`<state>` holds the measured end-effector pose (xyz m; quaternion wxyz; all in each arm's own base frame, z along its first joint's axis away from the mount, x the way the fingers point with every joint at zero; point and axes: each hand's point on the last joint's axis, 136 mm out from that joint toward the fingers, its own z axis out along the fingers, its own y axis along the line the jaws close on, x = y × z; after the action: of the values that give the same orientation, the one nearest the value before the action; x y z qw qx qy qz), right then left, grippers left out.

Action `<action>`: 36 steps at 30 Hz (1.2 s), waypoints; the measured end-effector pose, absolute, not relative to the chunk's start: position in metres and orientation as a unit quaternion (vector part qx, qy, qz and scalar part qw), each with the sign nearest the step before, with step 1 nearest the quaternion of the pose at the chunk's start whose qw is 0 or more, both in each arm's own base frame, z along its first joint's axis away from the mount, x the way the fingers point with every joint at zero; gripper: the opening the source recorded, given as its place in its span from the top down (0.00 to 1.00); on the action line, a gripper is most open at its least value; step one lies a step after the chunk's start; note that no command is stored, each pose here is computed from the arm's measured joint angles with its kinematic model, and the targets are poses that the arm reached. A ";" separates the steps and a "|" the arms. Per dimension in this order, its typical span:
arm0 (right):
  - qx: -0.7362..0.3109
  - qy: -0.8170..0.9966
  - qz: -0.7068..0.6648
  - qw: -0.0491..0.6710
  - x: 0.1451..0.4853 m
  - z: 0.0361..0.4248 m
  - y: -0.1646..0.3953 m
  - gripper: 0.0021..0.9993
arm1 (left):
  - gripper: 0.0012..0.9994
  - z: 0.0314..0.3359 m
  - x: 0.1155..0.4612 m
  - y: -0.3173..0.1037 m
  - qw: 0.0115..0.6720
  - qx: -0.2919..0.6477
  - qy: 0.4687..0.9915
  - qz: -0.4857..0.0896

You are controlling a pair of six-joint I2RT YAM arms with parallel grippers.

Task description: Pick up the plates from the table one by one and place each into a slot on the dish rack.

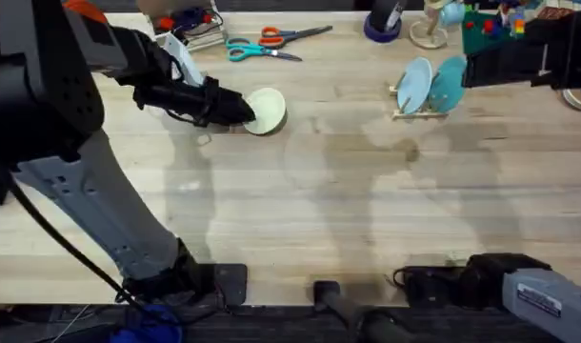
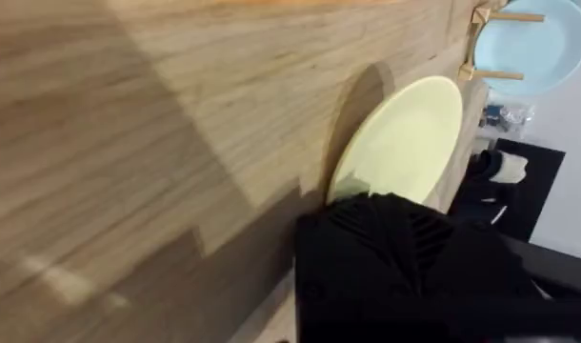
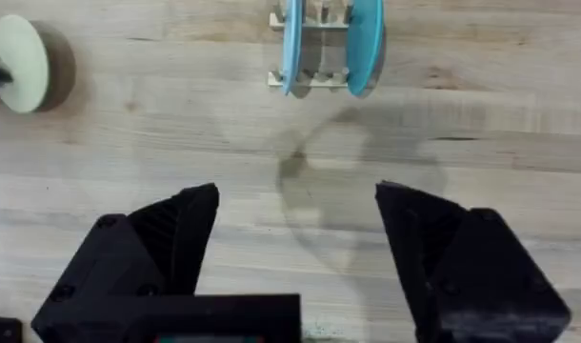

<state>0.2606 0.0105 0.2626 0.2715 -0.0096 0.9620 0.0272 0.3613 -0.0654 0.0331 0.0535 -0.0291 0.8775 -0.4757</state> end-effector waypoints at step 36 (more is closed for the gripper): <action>0.011 0.960 0.222 0.172 0.307 0.218 0.080 0.00 | 0.96 0.033 0.361 -0.065 0.053 -0.029 0.878 -0.475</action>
<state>0.3074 0.0796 0.2177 0.1722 0.0110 0.9598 0.2216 0.3613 -0.0652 0.0328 0.0533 -0.0293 0.8779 -0.4751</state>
